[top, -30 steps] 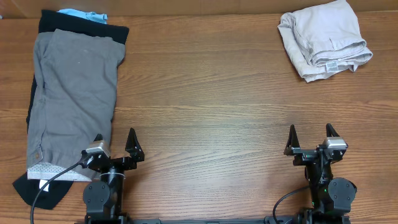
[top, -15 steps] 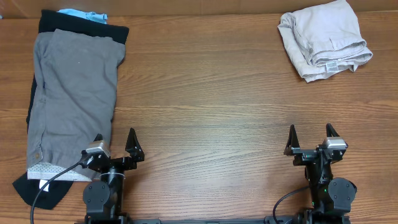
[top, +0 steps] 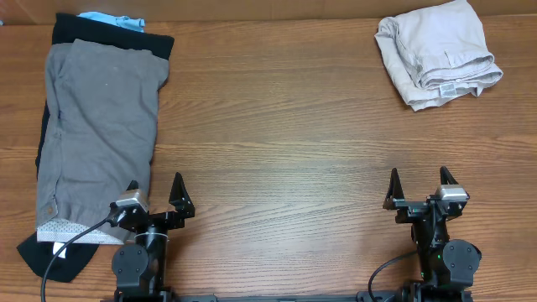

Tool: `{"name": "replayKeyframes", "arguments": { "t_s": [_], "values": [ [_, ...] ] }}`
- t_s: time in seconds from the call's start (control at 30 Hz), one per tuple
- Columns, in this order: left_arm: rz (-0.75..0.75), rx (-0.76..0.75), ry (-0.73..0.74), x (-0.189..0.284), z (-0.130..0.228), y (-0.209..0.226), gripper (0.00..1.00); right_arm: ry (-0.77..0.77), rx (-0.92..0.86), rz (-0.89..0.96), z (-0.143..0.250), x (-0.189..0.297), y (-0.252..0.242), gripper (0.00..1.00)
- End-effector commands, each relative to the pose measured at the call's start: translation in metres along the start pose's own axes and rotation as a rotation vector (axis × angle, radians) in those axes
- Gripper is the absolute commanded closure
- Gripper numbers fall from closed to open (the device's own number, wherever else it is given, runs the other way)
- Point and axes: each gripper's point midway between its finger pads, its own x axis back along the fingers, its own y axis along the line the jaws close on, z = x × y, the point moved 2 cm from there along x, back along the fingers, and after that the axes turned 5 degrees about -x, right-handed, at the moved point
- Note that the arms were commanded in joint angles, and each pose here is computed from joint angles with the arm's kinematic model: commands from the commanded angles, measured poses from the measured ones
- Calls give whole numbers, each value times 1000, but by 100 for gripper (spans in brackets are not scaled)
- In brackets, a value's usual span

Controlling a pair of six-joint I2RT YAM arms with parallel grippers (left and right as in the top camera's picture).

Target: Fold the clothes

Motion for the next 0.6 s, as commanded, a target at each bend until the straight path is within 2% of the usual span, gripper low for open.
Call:
{"name": "replayKeyframes", "arguments": {
  "t_s": [0.0,0.37,0.47,0.57],
  "values": [
    [-17,-15,-16,0,-2,3,0,-2,4,-7,2,0,1,0],
    [-24,-15,-19,1,-3,4,0,-5,5,-4,2,0,1,0],
    [-24,-15,-20,1,-3,4,0,-20,6,54,-2,0,-8,0],
    [-23,-15,-19,1,-3,4,0,-36,8,20,-5,0,-3,0]
  ]
}}
